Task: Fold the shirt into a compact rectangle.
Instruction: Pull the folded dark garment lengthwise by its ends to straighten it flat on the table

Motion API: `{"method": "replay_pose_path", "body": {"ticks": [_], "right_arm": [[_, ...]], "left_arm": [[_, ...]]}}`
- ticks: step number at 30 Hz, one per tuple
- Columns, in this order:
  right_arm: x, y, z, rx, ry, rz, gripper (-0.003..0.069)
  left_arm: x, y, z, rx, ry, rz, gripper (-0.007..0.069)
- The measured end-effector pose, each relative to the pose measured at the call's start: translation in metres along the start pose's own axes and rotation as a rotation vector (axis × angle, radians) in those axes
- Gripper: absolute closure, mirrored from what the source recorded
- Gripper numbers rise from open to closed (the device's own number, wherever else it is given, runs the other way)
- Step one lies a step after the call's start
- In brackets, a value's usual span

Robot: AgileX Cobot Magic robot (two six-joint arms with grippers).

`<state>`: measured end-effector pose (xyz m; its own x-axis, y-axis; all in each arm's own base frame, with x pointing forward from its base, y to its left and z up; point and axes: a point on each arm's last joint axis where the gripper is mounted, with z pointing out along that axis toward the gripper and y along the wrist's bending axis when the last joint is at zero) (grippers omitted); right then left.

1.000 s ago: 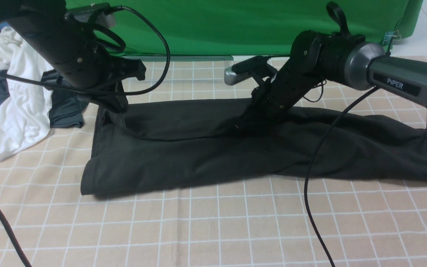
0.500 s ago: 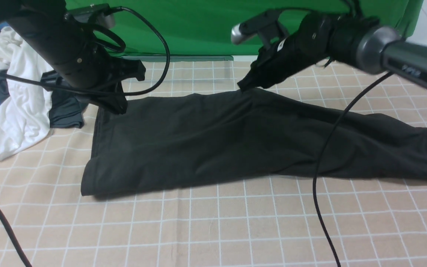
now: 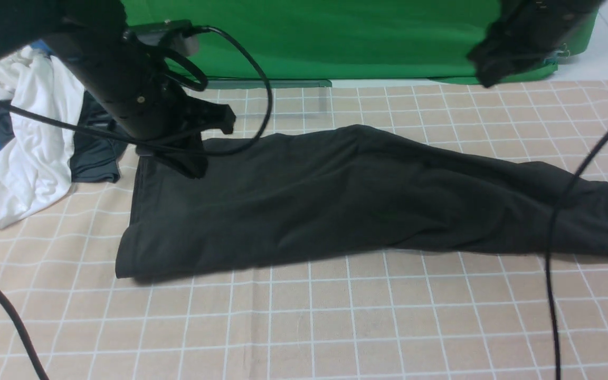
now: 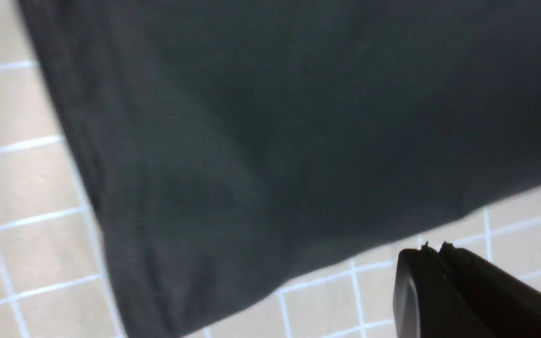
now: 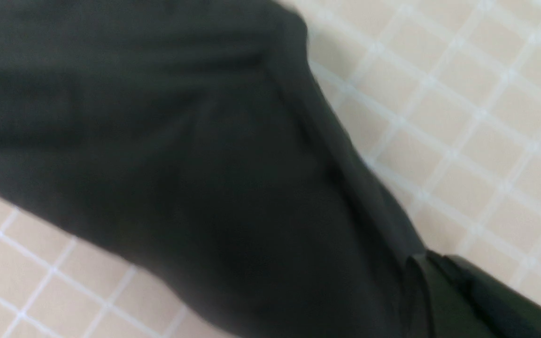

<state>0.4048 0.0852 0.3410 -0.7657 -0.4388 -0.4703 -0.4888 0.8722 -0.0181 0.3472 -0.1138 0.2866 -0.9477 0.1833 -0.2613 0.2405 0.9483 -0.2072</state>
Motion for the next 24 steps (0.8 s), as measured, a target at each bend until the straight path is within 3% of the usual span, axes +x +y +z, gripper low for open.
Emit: {"method": "replay_pose_path", "body": {"ticks": [9, 14, 17, 18, 19, 21, 24], "right_arm": [[0.103, -0.043, -0.019, 0.061, 0.13, 0.309, 0.062], [0.147, -0.066, 0.006, 0.122, 0.133, 0.491, 0.0556], [0.173, -0.084, 0.029, 0.149, 0.157, 0.589, 0.0395], [0.174, -0.084, 0.03, 0.149, 0.16, 0.59, 0.0384], [0.182, -0.093, 0.042, 0.155, 0.177, 0.619, 0.0294], [0.187, -0.102, 0.054, 0.166, 0.181, 0.652, 0.0202], [0.193, -0.109, 0.07, 0.17, 0.196, 0.684, 0.014]], "left_arm": [[0.015, -0.009, 0.035, 0.005, -0.023, 0.015, 0.0606], [0.027, 0.006, 0.061, -0.039, -0.07, -0.003, 0.0606], [0.033, 0.025, 0.077, -0.067, -0.078, -0.045, 0.0606], [0.033, 0.026, 0.077, -0.068, -0.079, -0.048, 0.0606], [0.033, 0.036, 0.085, -0.078, -0.072, -0.073, 0.0606], [0.034, 0.047, 0.096, -0.088, -0.048, -0.1, 0.0606], [0.035, 0.056, 0.108, -0.093, -0.011, -0.126, 0.0606]]}}
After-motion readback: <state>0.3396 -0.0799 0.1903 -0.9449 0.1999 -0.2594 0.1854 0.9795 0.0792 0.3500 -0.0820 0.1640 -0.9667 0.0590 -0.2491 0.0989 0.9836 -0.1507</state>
